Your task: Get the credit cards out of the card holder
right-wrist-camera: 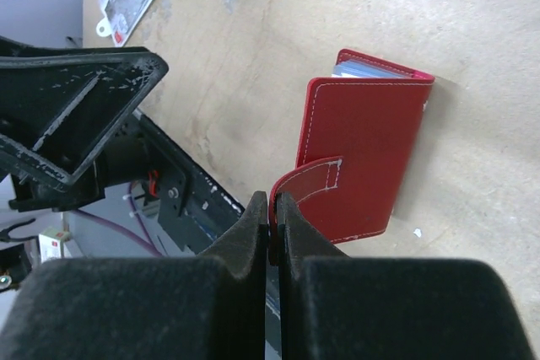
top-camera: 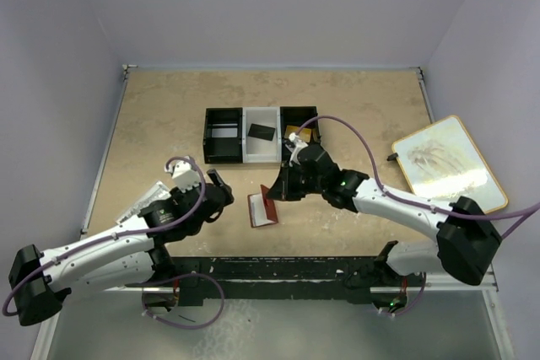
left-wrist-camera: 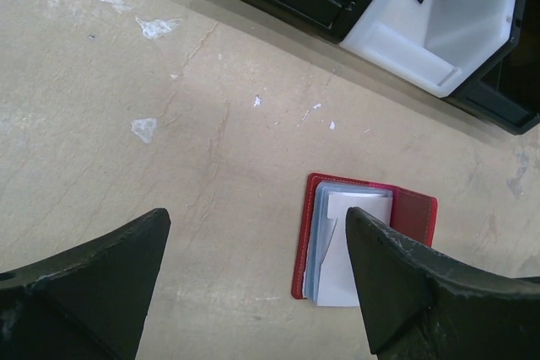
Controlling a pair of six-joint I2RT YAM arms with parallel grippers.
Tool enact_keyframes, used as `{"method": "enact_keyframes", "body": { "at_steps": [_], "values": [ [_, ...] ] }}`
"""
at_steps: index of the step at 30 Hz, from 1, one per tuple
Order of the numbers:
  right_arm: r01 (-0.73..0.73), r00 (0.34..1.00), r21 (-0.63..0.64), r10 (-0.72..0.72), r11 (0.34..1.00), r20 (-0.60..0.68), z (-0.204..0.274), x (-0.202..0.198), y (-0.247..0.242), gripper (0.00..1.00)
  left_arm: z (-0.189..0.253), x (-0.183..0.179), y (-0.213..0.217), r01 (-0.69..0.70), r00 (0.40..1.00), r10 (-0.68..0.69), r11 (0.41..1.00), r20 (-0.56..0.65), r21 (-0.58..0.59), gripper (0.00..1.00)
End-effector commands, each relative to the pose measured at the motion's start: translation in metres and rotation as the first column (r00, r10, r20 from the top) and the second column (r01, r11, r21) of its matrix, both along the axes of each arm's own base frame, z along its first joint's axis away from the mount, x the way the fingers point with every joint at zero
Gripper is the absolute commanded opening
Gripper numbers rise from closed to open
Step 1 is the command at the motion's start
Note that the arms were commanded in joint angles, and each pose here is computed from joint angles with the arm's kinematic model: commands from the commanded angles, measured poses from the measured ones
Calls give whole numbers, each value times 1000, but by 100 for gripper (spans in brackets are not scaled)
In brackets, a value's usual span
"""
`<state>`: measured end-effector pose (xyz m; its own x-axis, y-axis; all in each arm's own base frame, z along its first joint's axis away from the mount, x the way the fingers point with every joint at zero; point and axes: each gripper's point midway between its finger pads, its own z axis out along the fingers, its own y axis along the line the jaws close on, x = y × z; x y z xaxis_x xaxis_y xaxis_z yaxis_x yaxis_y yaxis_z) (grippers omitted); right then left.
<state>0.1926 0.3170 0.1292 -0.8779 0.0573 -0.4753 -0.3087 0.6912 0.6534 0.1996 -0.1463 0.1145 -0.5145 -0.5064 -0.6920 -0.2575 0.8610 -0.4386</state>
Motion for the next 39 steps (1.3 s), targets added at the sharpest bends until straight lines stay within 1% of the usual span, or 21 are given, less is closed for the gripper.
{"method": "enact_keyframes", "body": {
  "at_steps": [1,3,4,6,9,11,12,14,17,20,22,24,29,32,35,39],
  "values": [
    [-71,997,152,63,986,54,43,0,26,0,11,3,2,-27,999,27,1000,17,-6,82],
    [-73,997,169,68,983,31,43,-6,25,0,10,3,-2,-10,1000,10,1000,9,-7,82],
    [-61,998,184,62,981,0,41,-11,22,0,10,3,-5,-1,1000,1,1000,4,-9,82],
    [0,1000,178,1,984,-6,36,-5,7,0,9,2,-10,18,1000,-18,1000,-6,-11,82],
    [78,997,135,-73,988,-36,9,4,-26,0,9,2,-21,64,998,-64,998,-17,-24,82],
    [67,996,141,-58,988,-66,-11,-1,-37,0,9,2,-33,116,993,-117,992,-17,-41,82],
    [73,994,120,-62,990,-86,-24,-5,-43,0,9,2,-41,152,988,-153,987,-13,-50,80],
    [88,991,90,-78,992,-104,-46,-11,-52,0,10,1,-59,235,972,-236,969,-3,-78,78],
    [114,987,73,-104,991,-118,-73,-19,-65,0,11,-1,-90,355,934,-356,925,23,-131,75],
    [152,983,77,-143,985,-113,-87,-19,-72,0,10,-3,-118,443,896,-443,878,40,-184,71],
    [175,981,63,-169,982,-100,-96,-17,-77,0,-5,-3,-124,453,888,-459,875,2,-168,69],
    [163,984,45,-159,986,-84,-99,-14,-79,0,-19,-3,-124,448,888,-458,881,-35,-150,69],
    [141,988,18,-139,990,-68,-106,-14,-81,0,-38,-4,-125,443,889,-455,884,-52,-149,68],
    [152,986,-2,-152,988,-67,-107,-14,-84,0,-46,-7,-129,462,877,-477,872,-64,-160,68],
    [168,984,8,-167,986,-68,-106,-16,-86,0,-58,-12,-131,474,865,-492,866,-101,-160,66],
    [193,979,13,-192,981,-73,-107,-17,-90,0,-61,-18,-133,491,852,-514,850,-97,-190,64]
  ]
}}
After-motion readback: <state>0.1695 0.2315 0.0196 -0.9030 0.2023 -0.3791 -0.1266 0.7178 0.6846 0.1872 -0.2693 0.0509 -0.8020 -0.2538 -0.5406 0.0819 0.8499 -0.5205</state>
